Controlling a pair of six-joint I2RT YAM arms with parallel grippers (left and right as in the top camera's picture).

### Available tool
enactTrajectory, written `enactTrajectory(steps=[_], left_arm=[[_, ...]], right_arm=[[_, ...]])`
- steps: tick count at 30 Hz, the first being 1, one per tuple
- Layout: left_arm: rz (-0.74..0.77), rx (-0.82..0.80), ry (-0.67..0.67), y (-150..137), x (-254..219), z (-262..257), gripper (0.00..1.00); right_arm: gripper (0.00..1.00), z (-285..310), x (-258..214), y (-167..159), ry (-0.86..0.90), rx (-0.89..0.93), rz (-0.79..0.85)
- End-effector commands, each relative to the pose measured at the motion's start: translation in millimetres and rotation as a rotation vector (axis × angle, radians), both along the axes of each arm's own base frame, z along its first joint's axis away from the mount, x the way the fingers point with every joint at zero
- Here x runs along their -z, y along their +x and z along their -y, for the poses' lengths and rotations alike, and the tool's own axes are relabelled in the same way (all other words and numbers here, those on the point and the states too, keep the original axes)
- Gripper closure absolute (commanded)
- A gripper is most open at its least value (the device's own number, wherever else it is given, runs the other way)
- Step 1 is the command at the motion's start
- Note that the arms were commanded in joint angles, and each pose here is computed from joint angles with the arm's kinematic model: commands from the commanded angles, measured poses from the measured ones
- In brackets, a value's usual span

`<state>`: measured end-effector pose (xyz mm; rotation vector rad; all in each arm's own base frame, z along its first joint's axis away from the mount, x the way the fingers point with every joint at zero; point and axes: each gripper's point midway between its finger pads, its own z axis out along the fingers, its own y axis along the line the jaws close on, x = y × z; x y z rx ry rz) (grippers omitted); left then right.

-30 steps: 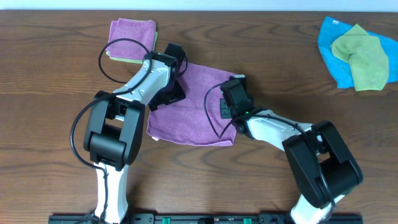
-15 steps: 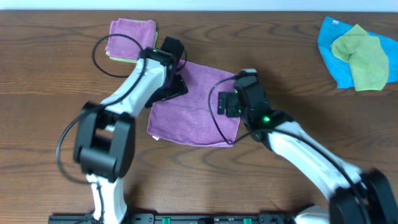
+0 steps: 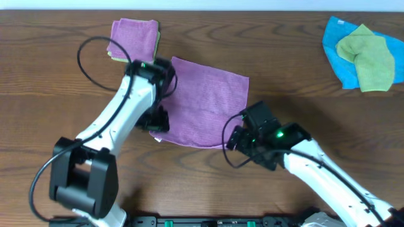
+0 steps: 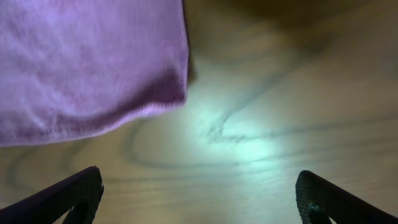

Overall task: Fold the cloth
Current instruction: 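Release the cloth and move both grippers to its bottom corners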

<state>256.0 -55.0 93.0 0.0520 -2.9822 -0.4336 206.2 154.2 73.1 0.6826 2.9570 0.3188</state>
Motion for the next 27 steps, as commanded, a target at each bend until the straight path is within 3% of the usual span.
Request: enactTrajectory(steps=[1, 5, 14, 17, 21, 27], left_arm=[[0.089, 0.063, -0.056, -12.6, -16.3, -3.2, 0.05], [0.259, 0.067, -0.121, -17.3, -46.7, -3.5, 0.05], [0.380, 0.044, -0.179, -66.2, -72.2, -18.6, 0.05], [0.444, 0.022, -0.222, -77.6, -78.6, -19.4, 0.05], [0.525, 0.025, -0.248, -82.1, -91.5, -21.6, 0.05], [0.523, 0.071, -0.304, -69.2, -68.7, -6.7, 0.05]], right_arm=[[0.01, -3.1, -8.8, -4.6, -0.029, 0.043, 0.053], [0.01, 12.7, -23.9, 10.4, -0.097, 0.046, 0.184], [0.01, 46.3, -24.2, 24.4, -0.159, 0.391, 0.242], [0.01, 44.1, -14.4, 28.0, -0.152, 0.359, 0.265], [0.01, 12.5, 13.0, 27.6, -0.001, 0.209, 0.258], [0.01, -22.7, 29.9, 23.7, 0.235, 0.205, 0.236]])
